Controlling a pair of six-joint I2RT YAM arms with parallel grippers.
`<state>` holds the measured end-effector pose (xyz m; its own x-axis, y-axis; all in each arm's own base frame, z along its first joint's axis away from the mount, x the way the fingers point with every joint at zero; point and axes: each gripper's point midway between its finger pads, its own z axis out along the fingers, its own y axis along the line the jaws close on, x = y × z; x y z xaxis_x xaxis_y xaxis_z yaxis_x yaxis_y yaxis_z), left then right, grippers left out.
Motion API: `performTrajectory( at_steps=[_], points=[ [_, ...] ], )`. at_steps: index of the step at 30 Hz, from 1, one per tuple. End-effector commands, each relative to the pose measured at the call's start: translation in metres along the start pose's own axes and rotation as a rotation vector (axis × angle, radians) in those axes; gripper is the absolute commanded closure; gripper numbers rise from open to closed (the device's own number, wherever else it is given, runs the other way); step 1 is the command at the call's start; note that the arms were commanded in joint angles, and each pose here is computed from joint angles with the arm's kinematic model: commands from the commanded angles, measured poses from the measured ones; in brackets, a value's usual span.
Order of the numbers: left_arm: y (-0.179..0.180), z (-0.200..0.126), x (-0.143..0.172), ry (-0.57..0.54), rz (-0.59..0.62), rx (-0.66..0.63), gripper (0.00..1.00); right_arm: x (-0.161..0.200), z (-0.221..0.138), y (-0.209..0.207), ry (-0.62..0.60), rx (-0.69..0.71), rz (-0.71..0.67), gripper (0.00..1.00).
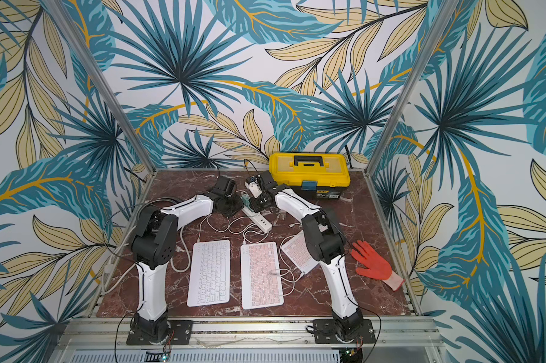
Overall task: Unplug the wireless keyboard
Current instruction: Remove the plug from the socket.
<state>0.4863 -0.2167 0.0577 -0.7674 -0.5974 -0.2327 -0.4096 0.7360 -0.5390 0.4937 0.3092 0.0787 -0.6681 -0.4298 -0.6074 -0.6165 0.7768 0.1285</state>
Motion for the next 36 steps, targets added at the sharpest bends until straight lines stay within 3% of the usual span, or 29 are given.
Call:
performTrajectory(
  at_steps=[1,10,16,21,25,36],
  points=[
    [0.001,0.005,-0.012,-0.046,-0.039,-0.001,0.68,0.013,0.008,0.008,0.033,-0.003,0.003,0.74],
    [0.002,0.026,-0.007,-0.026,-0.093,0.016,0.65,0.019,0.01,0.018,0.054,-0.027,0.001,0.74],
    [0.021,0.033,0.009,0.014,-0.117,-0.023,0.72,0.02,0.015,0.025,0.055,-0.042,0.013,0.74],
    [0.034,0.038,0.031,0.067,-0.134,-0.051,0.74,0.03,0.022,0.03,0.101,-0.021,-0.014,0.61],
    [0.046,0.042,0.039,0.082,-0.147,-0.078,0.74,0.04,0.027,0.027,0.136,-0.007,-0.001,0.58],
    [0.056,0.045,0.044,0.091,-0.142,-0.1,0.74,0.043,0.034,0.013,0.151,0.056,-0.025,0.64]
  ],
)
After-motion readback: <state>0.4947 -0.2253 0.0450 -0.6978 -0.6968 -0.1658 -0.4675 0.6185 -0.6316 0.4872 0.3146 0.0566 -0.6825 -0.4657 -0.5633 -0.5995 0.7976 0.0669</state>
